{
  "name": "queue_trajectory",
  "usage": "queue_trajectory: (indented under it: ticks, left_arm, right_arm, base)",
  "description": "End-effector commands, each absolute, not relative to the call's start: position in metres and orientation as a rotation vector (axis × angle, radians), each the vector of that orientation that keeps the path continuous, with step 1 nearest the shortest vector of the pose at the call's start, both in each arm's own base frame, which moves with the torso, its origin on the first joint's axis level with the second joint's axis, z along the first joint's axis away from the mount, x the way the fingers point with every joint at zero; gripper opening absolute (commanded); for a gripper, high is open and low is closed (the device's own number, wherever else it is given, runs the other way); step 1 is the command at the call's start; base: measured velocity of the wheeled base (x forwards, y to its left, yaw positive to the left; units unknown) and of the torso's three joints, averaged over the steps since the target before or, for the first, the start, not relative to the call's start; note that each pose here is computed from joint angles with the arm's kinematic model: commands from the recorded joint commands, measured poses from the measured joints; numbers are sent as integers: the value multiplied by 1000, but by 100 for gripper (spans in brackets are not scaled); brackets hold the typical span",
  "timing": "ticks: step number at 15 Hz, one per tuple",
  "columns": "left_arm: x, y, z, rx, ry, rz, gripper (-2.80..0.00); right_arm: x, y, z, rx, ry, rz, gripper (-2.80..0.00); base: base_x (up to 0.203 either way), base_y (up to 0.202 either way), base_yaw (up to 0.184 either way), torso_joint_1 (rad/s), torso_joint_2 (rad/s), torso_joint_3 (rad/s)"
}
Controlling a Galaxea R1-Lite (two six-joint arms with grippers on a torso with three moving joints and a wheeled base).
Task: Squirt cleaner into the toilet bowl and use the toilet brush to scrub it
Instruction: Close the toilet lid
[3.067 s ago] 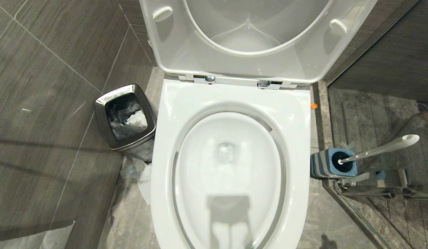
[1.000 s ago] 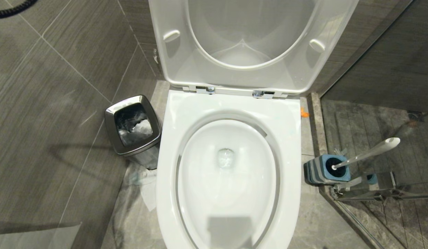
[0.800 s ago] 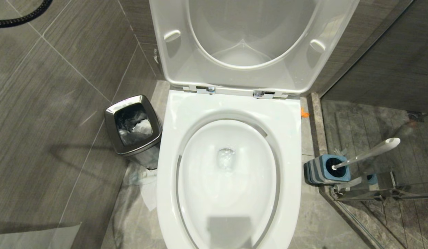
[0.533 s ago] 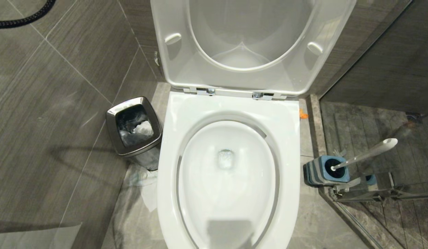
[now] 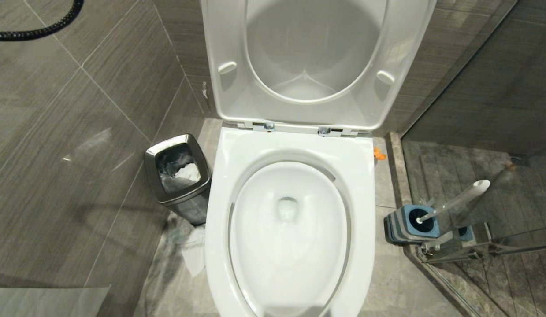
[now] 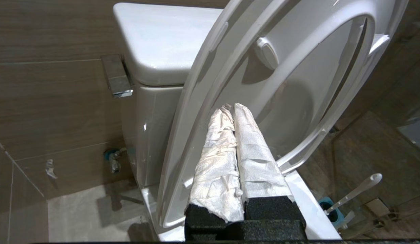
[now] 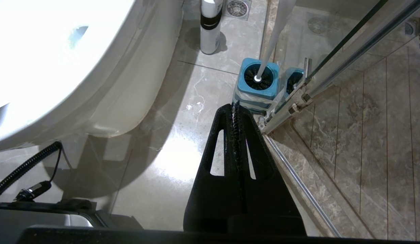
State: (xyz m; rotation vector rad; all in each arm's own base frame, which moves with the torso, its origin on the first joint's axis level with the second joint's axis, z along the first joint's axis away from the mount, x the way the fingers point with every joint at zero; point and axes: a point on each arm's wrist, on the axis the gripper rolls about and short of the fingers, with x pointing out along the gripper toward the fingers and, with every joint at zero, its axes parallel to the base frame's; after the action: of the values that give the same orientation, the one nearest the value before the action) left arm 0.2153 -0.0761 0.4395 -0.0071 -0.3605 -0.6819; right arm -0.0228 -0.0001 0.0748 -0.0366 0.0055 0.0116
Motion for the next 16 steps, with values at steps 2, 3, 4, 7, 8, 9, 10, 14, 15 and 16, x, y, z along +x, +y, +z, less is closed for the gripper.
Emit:
queue_trajectory:
  ticks: [2,3,4,7,8,9,10,14,15,16]
  left_arm:
    - [240,-83,433,-37,-360,-705,-280]
    - [252,-87,432,-42,-380,-708,-280]
    - [267,-91,430,-40,-397,-703,-280]
    - [313,-85,421,-15,-494,-638,-280]
    - [322,-83,419,-12,-534,-626,-280]
    - [328,-83,417,-12,-555,-623,-280]
    - [334,-84,416,-11,-571,-621,-280]
    - [357,-84,413,-5,-624,-606,-280]
    - [360,-85,409,-3,-619,-605,-280]
    - [364,-87,406,-1,-615,-609,-280]
  right_arm:
    - [-23,0,74,-37,7,12,-280]
    - [-23,0,74,-37,7,12,-280]
    - [-23,0,74,-37,7,12,-280]
    - [-23,0,75,-37,7,12,-280]
    - [-23,0,74,-37,7,12,-280]
    - [-23,0,75,-37,6,12,-280]
    - [-23,0,74,-37,7,12,-280]
    - [-23,0,74,-37,7,12,-280]
    - [-23,0,75,-37,7,12,-280]
    - [-23,0,75,-37,6,12,-280]
  base:
    - [0,0,0,0,0,0]
    - [0,0,0,0,0,0]
    - [0,0,0,0,0,0]
    - [0,0,0,0,0,0]
    - [0,0,0,0,0,0]
    - [0,0,0,0,0,0]
    - [0,0,0,0,0,0]
    - [0,0,0,0,0,0]
    - [0,0,0,0,0,0]
    - [0,0,0,0,0,0]
